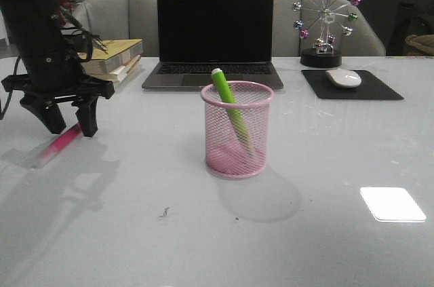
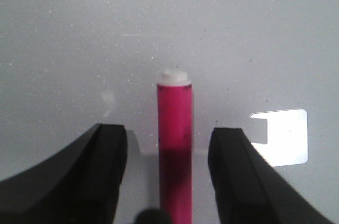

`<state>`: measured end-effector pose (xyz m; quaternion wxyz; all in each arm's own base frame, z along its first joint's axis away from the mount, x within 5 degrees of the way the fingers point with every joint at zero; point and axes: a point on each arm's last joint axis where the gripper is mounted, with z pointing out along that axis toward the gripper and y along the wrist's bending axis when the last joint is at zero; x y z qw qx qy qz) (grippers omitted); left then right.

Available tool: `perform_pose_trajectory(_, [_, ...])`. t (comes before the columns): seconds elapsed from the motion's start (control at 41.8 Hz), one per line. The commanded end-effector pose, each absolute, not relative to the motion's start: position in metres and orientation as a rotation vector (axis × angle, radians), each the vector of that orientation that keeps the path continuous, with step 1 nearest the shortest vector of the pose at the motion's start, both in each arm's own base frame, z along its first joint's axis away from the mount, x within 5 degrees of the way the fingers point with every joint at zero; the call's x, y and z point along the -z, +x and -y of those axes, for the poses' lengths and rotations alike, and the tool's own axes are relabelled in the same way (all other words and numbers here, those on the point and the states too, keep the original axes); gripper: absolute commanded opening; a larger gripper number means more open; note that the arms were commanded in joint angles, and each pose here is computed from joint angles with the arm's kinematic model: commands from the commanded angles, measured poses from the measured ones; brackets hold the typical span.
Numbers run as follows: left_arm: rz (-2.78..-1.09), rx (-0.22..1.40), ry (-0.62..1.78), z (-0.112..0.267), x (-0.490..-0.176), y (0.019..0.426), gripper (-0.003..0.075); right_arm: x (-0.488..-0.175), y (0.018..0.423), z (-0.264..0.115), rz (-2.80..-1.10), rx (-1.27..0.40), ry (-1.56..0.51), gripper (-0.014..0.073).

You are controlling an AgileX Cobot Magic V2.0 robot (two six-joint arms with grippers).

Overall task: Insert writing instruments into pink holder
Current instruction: 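Close the left gripper on the pink marker and lift it, then carry the pink marker upright over the pink mesh holder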

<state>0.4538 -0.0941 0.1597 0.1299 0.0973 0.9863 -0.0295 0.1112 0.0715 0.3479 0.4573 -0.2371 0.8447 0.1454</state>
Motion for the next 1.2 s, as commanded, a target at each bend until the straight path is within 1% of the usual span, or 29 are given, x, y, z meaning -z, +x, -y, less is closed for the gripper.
perform_pose_trajectory(0.0, [-2.770, 0.105, 0.267, 0.094, -0.197, 0.456, 0.0360, -0.363, 0.113, -0.071, -1.981, -0.360, -0.567, 0.0435])
perform_pose_trajectory(0.311, [-2.780, 0.104, 0.269, 0.094, -0.196, 0.455, 0.0193, -0.363, 0.113, -0.071, -1.981, -0.360, -0.567, 0.0435])
perform_pose_trajectory(0.55, [-2.775, 0.105, 0.268, 0.094, -0.196, 0.455, 0.0113, -0.363, 0.113, -0.071, -1.981, -0.360, -0.567, 0.0435])
perform_pose_trajectory(0.622, [-2.753, 0.109, 0.264, 0.095, -0.201, 0.456, 0.0093, -0.363, 0.113, -0.071, -1.981, -0.360, -0.567, 0.0435])
perform_pose_trajectory(0.741, [-2.688, 0.124, 0.260, 0.096, -0.217, 0.451, 0.0091, -0.363, 0.113, -0.071, -1.981, -0.360, -0.567, 0.0435])
perform_pose_trajectory(0.884, [-2.557, 0.136, 0.246, 0.093, -0.246, 0.435, 0.0091, -0.363, 0.113, -0.071, -1.981, -0.360, -0.567, 0.0435])
perform_pose_trajectory(1.171, [-2.278, 0.151, 0.211, 0.081, -0.292, 0.382, 0.0091, -0.363, 0.113, -0.071, -1.981, -0.360, -0.567, 0.0435])
